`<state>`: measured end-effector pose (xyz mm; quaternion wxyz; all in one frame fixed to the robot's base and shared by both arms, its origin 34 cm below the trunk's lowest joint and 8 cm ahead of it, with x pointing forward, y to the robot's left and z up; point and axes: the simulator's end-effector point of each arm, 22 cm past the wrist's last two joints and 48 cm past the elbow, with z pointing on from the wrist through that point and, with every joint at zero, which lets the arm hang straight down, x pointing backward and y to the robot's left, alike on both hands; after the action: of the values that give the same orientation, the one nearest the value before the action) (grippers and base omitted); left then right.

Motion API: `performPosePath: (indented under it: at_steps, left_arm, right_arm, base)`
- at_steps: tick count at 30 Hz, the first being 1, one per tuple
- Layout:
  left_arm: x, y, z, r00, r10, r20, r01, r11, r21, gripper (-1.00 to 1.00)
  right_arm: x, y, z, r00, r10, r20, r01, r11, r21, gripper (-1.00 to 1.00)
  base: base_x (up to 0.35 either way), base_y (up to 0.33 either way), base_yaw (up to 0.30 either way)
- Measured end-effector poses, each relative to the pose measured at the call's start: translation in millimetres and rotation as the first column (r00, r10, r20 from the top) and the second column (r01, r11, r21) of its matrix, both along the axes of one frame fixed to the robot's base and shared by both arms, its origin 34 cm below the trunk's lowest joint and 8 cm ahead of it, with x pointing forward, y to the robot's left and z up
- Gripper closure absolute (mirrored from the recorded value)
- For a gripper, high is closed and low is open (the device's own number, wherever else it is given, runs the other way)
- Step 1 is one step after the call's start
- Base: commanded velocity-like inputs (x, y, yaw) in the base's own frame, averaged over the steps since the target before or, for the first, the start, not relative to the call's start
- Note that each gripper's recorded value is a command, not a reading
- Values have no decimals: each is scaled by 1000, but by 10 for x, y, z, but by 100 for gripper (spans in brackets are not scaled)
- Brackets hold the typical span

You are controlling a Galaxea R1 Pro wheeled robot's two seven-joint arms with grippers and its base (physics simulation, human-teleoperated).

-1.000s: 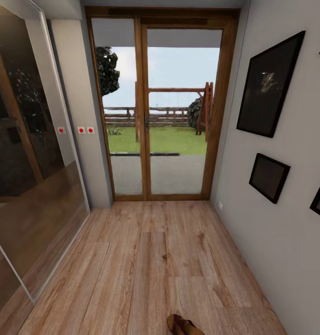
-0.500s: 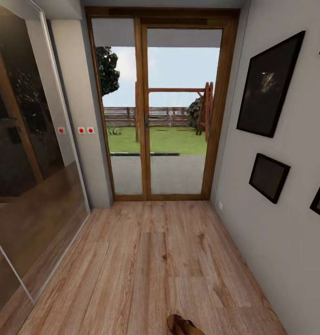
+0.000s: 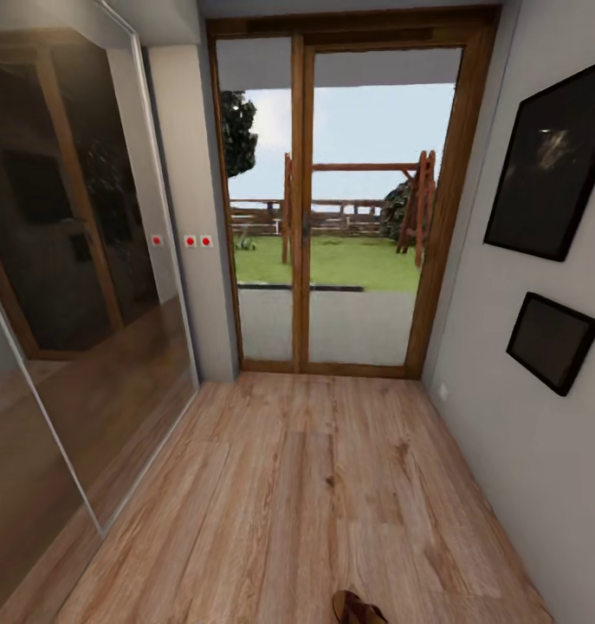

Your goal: Pick up the two gym shoes and the two sandals from the corridor floor and place them onto the hallstand (shoe rack) in the corridor, making sure they are on the rack and not on the floor. Arrange them so the two gym shoes are next to each other and the two sandals are next to each other.

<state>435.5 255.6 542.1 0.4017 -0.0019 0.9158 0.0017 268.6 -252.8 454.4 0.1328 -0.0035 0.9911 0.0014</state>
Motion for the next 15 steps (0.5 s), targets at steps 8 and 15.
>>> performPosePath:
  at_steps: [8,15]
  left_arm:
    - [-144,-1,-101,1000,0,-30,0,1000,0,-100]
    - [-162,-1,-113,999,0,-34,0,1000,0,-100]
  right_arm:
    - [-3,-3,-1,1000,0,-1,0,1000,0,-100]
    - [-3,-4,-1,1000,0,-1,0,1000,0,-100]
  base:
    - [0,0,296]
    - [-10,-3,297]
